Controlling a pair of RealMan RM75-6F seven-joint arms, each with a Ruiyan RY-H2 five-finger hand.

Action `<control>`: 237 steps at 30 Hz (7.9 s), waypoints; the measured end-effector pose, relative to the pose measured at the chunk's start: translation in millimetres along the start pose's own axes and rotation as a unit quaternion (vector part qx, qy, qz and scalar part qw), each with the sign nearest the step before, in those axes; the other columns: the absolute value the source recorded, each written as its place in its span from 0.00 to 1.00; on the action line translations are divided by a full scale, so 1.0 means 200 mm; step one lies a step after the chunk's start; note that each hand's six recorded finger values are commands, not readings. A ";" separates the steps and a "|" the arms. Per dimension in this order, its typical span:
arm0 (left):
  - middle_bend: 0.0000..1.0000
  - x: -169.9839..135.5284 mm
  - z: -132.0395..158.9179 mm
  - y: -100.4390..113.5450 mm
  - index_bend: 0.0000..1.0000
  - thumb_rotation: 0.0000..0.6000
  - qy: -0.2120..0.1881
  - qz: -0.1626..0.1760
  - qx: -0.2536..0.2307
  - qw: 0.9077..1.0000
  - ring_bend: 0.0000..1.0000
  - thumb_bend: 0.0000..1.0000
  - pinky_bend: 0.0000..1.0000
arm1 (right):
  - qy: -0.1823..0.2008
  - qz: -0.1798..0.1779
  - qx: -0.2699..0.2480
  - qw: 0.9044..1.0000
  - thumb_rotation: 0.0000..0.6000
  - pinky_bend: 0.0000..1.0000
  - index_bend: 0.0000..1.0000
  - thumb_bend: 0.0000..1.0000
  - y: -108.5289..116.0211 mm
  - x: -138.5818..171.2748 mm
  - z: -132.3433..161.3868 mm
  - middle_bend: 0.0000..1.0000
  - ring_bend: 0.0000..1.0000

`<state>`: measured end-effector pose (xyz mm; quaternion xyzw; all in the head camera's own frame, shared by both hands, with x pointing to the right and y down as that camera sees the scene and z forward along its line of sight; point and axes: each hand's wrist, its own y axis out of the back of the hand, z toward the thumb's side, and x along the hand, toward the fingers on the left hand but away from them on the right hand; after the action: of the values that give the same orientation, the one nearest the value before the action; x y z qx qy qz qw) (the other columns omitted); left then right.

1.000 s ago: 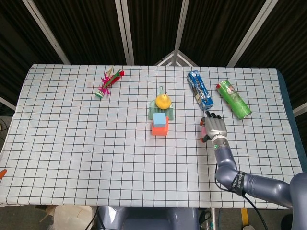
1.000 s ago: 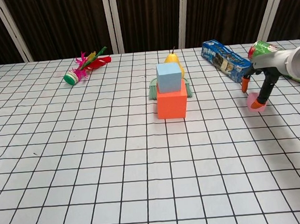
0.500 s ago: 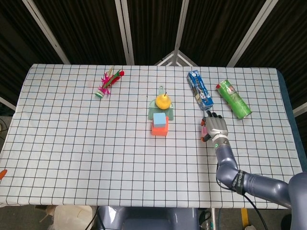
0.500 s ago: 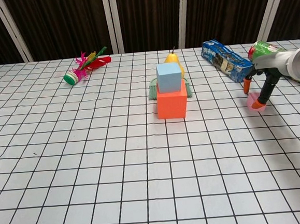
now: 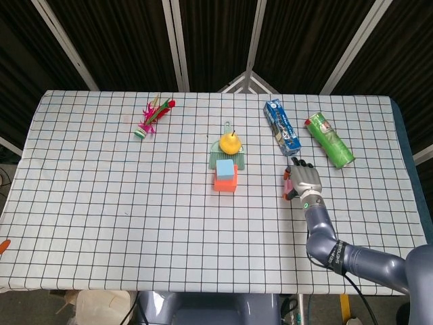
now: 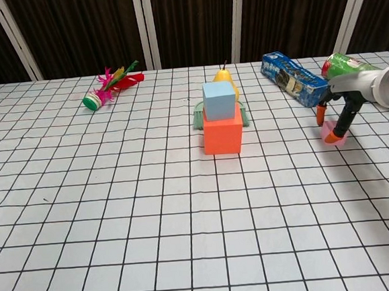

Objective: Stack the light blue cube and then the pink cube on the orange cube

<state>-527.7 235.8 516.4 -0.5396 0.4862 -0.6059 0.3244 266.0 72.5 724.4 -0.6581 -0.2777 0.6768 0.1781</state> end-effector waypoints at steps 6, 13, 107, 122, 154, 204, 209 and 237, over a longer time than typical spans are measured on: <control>0.00 0.00 0.00 0.00 0.15 1.00 0.000 -0.002 0.001 1.000 0.00 0.16 0.00 | 0.001 -0.002 0.002 1.000 1.00 0.09 0.42 0.32 0.01 -0.01 0.00 0.06 0.02; 0.00 0.00 0.00 -0.01 0.16 1.00 0.001 -0.005 0.005 1.000 0.00 0.16 0.00 | -0.003 0.000 0.006 1.000 1.00 0.09 0.42 0.33 0.00 -0.02 -0.03 0.06 0.02; 0.00 0.00 -0.02 0.01 0.16 1.00 -0.021 -0.019 -0.025 0.999 0.00 0.16 0.00 | 0.016 -0.087 0.035 0.995 1.00 0.09 0.49 0.50 0.46 0.35 0.72 0.06 0.03; 0.00 0.00 -0.04 0.02 0.16 1.00 -0.021 -0.019 -0.032 0.999 0.00 0.16 0.00 | 0.022 -0.085 0.039 0.995 1.00 0.09 0.49 0.50 0.43 0.36 0.84 0.06 0.03; 0.00 0.03 -0.07 0.03 0.16 1.00 -0.023 -0.027 -0.045 0.998 0.00 0.16 0.00 | 0.046 -0.079 0.044 0.995 1.00 0.09 0.49 0.50 0.35 0.36 1.11 0.06 0.04; 0.00 0.03 -0.07 0.02 0.16 1.00 -0.017 -0.029 -0.039 0.999 0.00 0.16 0.00 | 0.036 -0.080 0.035 0.996 1.00 0.09 0.51 0.50 0.38 0.34 1.01 0.06 0.04; 0.00 0.03 -0.07 0.03 0.16 1.00 -0.017 -0.027 -0.040 0.999 0.00 0.16 0.00 | 0.035 -0.079 0.033 0.996 1.00 0.09 0.51 0.50 0.38 0.34 1.00 0.06 0.04; 0.00 0.03 -0.07 0.03 0.16 1.00 -0.019 -0.025 -0.043 0.999 0.00 0.16 0.00 | 0.040 -0.074 0.033 0.996 1.00 0.09 0.51 0.50 0.34 0.35 1.03 0.06 0.04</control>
<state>-543.8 232.4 512.6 -0.5762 0.4920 -0.5823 0.2946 64.9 32.1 622.4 -0.6565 -0.2958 0.6433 0.2600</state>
